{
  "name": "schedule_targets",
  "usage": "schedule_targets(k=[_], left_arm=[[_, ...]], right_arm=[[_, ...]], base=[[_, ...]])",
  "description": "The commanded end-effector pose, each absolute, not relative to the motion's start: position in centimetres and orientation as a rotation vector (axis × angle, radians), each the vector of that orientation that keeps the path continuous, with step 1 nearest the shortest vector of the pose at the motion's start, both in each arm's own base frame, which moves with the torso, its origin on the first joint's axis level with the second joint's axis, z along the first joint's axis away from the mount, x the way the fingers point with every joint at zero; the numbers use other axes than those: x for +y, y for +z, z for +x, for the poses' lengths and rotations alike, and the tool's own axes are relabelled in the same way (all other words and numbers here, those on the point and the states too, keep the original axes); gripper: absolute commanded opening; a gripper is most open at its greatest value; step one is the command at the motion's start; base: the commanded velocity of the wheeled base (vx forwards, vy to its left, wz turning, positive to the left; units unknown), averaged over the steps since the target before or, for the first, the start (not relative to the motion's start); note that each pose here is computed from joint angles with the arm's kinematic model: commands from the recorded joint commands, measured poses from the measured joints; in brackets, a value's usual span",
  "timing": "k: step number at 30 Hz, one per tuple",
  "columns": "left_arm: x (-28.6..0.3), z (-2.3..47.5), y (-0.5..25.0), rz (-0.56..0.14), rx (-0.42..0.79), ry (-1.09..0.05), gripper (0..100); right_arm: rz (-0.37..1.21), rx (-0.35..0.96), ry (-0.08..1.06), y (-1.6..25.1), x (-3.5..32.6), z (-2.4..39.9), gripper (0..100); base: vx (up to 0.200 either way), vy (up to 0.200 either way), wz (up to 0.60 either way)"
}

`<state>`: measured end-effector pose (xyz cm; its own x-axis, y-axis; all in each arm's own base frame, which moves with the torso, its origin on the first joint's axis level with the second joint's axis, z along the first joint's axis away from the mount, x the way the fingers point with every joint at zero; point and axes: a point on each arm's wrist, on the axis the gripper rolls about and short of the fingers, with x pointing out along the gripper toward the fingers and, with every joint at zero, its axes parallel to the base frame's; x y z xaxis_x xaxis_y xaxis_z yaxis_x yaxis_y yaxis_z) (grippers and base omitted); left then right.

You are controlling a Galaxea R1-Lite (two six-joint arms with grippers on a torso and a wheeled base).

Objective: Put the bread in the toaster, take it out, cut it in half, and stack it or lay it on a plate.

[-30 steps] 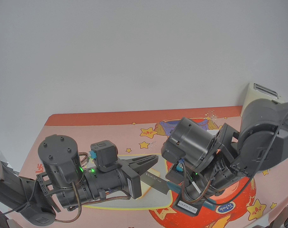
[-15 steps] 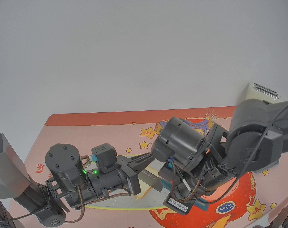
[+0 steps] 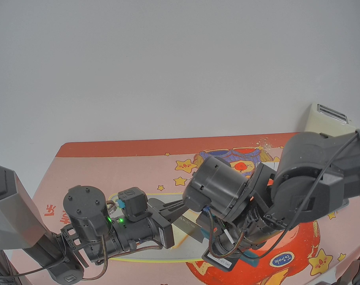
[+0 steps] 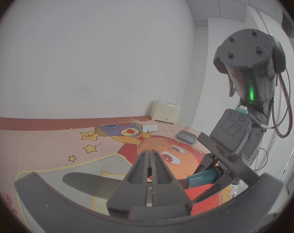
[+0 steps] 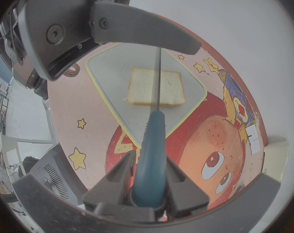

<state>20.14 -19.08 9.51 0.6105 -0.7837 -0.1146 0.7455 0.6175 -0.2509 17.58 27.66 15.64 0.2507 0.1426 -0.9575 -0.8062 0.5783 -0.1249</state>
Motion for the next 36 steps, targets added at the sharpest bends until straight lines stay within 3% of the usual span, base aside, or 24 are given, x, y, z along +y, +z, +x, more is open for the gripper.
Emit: schedule_targets(k=[1,10,36], left_arm=[[-19.2,20.3,9.0,-0.179,0.242,-0.886,0],[-19.7,20.8,7.2,-0.171,0.260,-0.881,0],[-19.4,20.6,7.0,-0.172,0.259,-0.882,0]], right_arm=[[-0.709,1.143,0.723,15.6,27.7,17.6,0],[-0.714,1.149,0.720,15.4,27.7,17.6,0],[-0.723,1.162,0.714,14.9,27.7,17.6,0]], base=[[0.000,0.000,0.00],[0.000,0.000,0.00],[0.000,0.000,0.00]])
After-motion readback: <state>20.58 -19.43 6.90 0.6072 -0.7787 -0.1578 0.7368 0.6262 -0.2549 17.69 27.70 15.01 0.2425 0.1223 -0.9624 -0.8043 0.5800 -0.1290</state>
